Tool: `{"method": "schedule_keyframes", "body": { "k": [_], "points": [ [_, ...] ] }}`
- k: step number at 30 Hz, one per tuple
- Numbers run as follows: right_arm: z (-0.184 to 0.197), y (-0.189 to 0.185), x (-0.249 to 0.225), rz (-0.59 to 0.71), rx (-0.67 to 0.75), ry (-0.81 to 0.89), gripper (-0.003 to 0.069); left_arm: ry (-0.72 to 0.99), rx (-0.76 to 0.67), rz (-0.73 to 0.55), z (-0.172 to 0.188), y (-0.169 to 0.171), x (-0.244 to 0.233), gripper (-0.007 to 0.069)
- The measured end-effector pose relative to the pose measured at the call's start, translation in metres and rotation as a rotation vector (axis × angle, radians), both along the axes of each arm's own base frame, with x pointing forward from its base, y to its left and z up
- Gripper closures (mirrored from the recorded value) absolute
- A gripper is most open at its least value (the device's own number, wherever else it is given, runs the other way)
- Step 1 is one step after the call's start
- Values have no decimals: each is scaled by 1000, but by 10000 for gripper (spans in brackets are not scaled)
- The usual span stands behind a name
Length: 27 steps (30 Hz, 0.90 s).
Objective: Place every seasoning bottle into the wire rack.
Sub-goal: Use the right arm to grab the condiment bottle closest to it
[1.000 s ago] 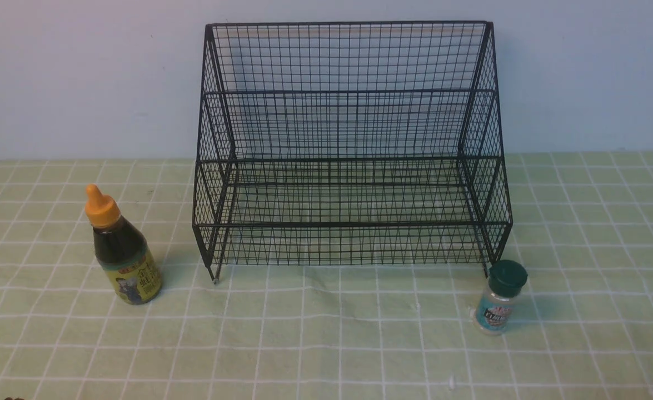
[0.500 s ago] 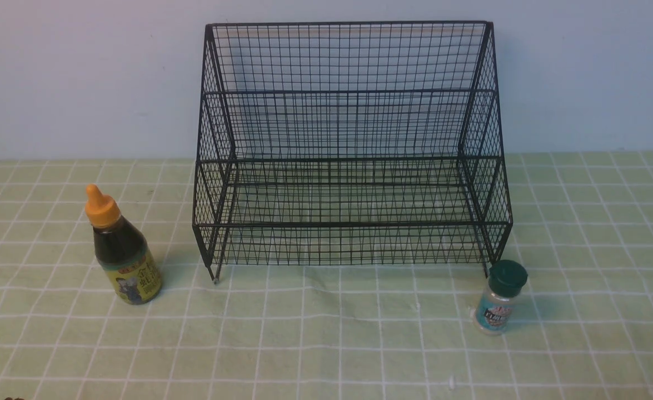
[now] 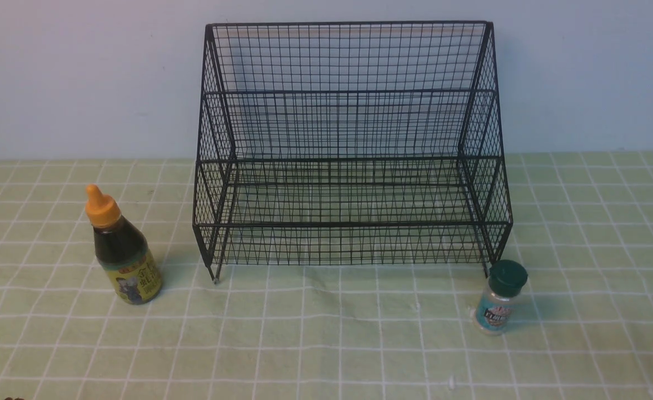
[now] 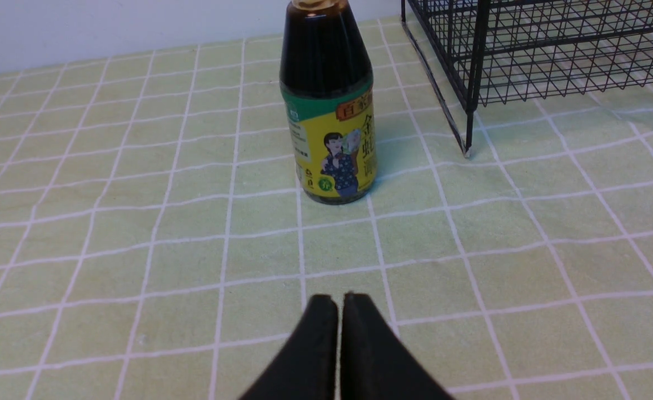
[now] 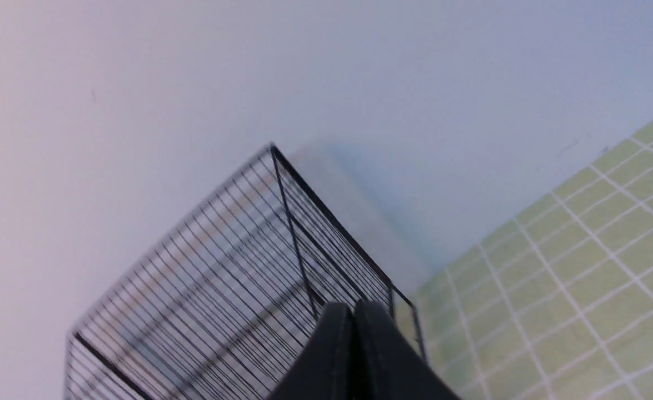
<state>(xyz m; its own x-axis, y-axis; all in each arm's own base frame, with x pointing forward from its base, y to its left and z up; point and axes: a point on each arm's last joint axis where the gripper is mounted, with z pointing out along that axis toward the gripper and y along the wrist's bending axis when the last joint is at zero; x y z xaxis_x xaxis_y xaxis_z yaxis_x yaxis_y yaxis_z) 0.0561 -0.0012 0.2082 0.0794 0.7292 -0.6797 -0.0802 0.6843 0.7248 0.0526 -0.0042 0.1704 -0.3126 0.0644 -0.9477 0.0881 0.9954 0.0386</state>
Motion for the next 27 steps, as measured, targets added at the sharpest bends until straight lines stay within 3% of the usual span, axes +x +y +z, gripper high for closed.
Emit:
{"method": "schedule_keyframes", "body": {
  "k": [2,11,16,18,22,27],
  "points": [
    [2,-2,0,-18,73,-27,673,0,0,0,0,0,0,631],
    [12,-6,-2,-50,128,-83,673,0,0,0,0,0,0,631],
    [80,7,-10,66,-90,-96,673,0,0,0,0,0,0,631],
    [122,18,-4,168,-275,3,673,0,0,0,0,0,0,631],
    [153,32,31,384,-482,312,673,0,0,0,0,0,0,631],
    [155,35,91,536,-575,636,672,0,0,0,0,0,0,631]
  ]
}}
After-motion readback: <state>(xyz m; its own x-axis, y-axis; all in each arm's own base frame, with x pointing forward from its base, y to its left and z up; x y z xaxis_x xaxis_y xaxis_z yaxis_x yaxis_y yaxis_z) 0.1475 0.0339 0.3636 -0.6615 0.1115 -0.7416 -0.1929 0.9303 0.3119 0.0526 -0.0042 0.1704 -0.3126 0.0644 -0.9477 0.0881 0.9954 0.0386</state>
